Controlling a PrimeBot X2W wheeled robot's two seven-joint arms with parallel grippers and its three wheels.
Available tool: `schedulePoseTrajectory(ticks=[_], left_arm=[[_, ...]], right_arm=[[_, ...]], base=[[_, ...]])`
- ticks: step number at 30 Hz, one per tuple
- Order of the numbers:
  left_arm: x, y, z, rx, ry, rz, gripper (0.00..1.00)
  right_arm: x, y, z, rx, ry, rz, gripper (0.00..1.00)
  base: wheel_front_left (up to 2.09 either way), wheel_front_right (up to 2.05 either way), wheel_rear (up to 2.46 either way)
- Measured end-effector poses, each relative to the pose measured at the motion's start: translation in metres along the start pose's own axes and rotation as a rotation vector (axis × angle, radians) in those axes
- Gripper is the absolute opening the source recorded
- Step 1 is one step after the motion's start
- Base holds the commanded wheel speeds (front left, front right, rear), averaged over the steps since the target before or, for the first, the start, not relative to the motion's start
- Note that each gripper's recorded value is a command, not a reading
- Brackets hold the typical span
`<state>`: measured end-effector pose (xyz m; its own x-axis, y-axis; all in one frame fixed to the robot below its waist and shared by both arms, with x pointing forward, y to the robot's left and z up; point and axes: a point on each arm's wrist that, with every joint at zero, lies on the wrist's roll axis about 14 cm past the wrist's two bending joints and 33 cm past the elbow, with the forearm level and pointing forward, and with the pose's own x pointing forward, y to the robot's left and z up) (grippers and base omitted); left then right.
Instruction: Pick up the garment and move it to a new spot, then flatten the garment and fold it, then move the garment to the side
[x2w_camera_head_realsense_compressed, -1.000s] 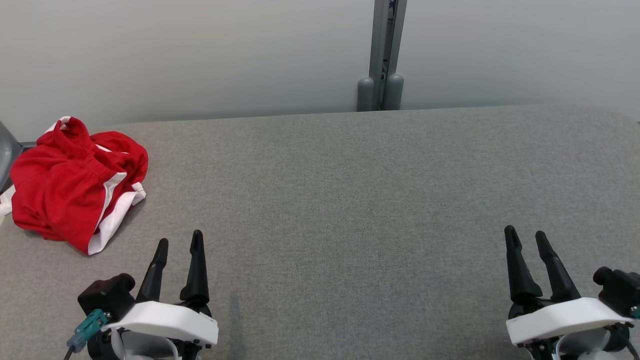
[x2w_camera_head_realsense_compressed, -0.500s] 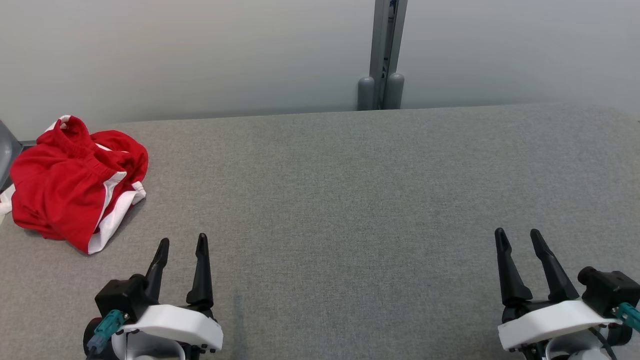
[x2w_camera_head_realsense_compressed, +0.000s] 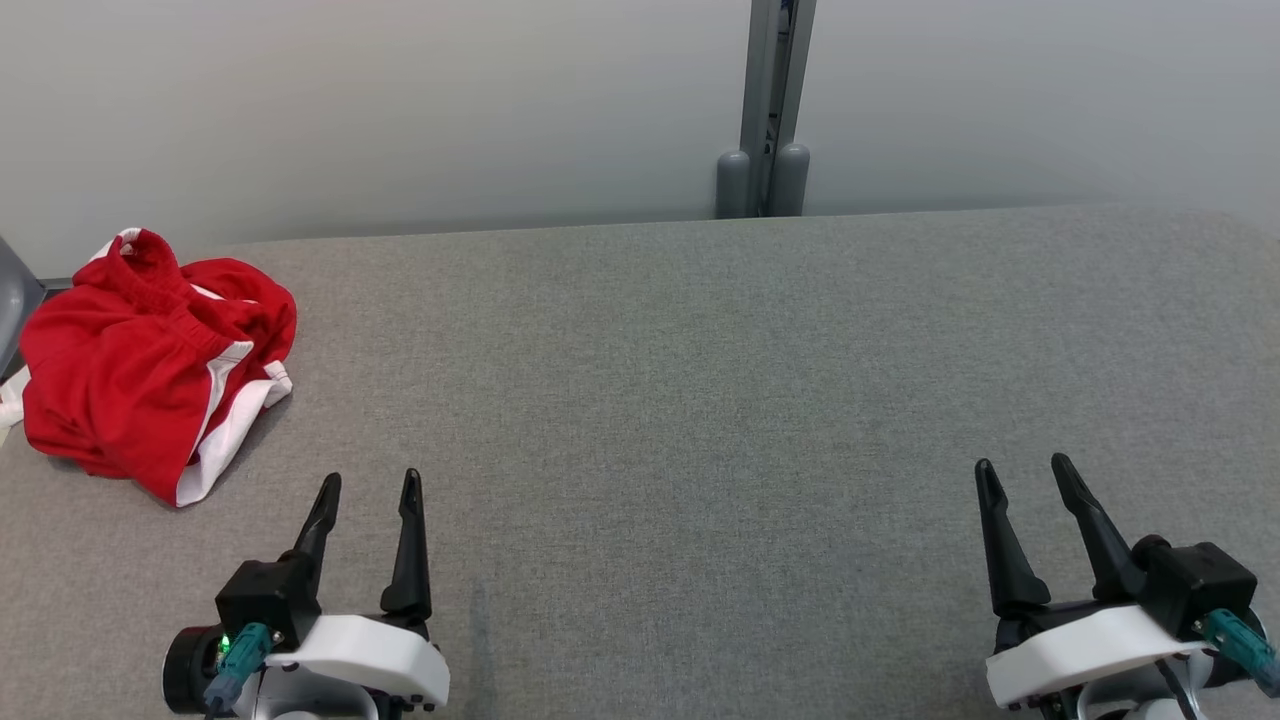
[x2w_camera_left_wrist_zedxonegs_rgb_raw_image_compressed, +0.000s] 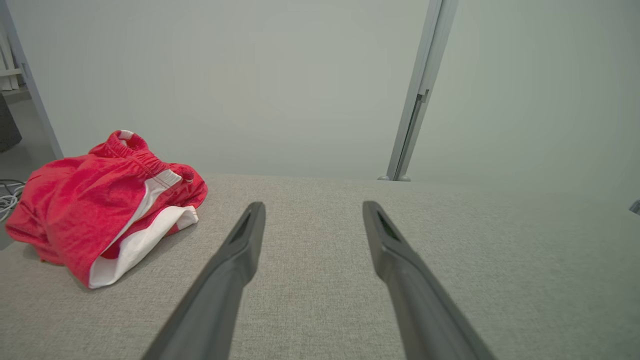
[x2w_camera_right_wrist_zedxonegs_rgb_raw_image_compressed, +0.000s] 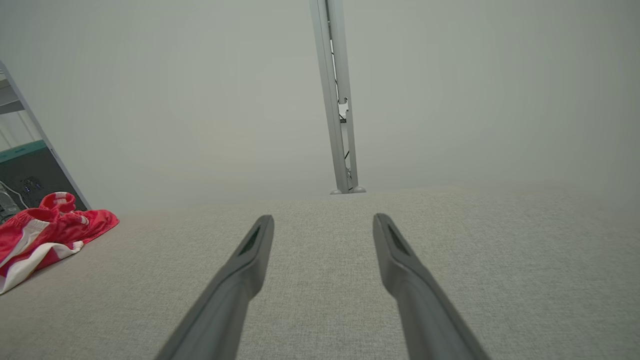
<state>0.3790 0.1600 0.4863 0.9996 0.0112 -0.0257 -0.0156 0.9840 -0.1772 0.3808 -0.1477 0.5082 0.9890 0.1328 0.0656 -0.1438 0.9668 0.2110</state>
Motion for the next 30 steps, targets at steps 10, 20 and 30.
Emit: schedulePoseTrajectory(ticks=[10, 20, 30], left_arm=[[0.0002, 0.0010, -0.0027, 0.056, -0.006, -0.003, 1.00], [-0.0005, 0.0011, -0.0017, 0.117, -0.022, -0.007, 1.00], [-0.0018, 0.0019, -0.0041, 0.175, -0.025, -0.011, 1.00]], right_arm=[[0.0015, -0.0007, 0.0021, -0.073, -0.012, 0.008, 1.00], [0.0024, 0.0023, 0.0060, -0.138, -0.031, 0.026, 1.00], [0.0034, 0.0063, 0.0057, -0.189, -0.036, 0.047, 1.00]], base=[[0.00, 0.00, 0.00], [0.00, 0.00, 0.00], [0.00, 0.00, 0.00]])
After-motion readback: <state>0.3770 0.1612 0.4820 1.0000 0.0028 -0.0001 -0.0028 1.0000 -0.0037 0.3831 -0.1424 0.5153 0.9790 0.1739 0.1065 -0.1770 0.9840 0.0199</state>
